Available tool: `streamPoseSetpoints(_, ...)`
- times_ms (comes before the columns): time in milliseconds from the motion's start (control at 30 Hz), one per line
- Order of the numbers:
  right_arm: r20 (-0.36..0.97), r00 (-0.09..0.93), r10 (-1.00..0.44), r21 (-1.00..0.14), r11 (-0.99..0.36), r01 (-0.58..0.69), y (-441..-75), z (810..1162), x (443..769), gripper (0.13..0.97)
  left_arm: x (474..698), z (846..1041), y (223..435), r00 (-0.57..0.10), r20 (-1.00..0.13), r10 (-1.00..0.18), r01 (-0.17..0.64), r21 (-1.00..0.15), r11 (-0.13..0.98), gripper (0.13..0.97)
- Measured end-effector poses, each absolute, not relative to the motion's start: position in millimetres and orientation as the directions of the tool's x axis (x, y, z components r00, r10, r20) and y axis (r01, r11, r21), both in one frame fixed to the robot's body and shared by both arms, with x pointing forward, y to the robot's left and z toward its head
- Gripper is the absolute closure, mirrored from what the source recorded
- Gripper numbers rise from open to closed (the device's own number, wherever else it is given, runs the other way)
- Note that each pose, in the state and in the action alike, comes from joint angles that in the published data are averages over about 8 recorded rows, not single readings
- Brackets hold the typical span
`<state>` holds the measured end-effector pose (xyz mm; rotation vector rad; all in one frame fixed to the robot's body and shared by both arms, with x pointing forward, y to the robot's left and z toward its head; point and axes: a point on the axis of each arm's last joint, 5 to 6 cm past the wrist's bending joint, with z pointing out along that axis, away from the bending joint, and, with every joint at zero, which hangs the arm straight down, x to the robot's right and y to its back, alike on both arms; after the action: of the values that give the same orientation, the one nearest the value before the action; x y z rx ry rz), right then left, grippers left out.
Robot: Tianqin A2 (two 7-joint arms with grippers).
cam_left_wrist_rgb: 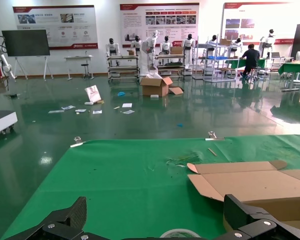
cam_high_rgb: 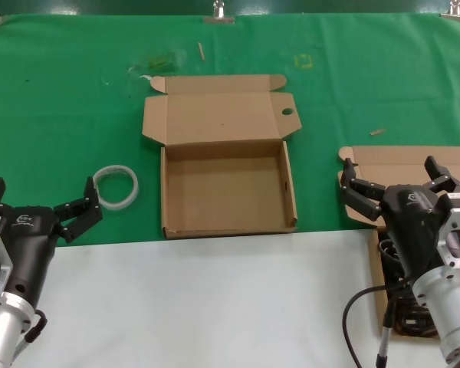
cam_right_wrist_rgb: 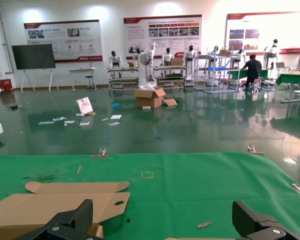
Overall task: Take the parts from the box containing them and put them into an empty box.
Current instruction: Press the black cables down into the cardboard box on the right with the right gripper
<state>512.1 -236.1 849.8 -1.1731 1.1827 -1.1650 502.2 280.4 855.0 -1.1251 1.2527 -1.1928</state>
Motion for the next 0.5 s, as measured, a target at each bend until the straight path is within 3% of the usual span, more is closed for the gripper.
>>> streamPoseSetpoints(500,-0.057,0.034,-0.998,-0.998,0.057,0.02,-227.4,849.2,512.4,0.13,502.2,855.0,280.4,-0.035,-0.071,-0.997,0.022,-0.997,0.07,0.132)
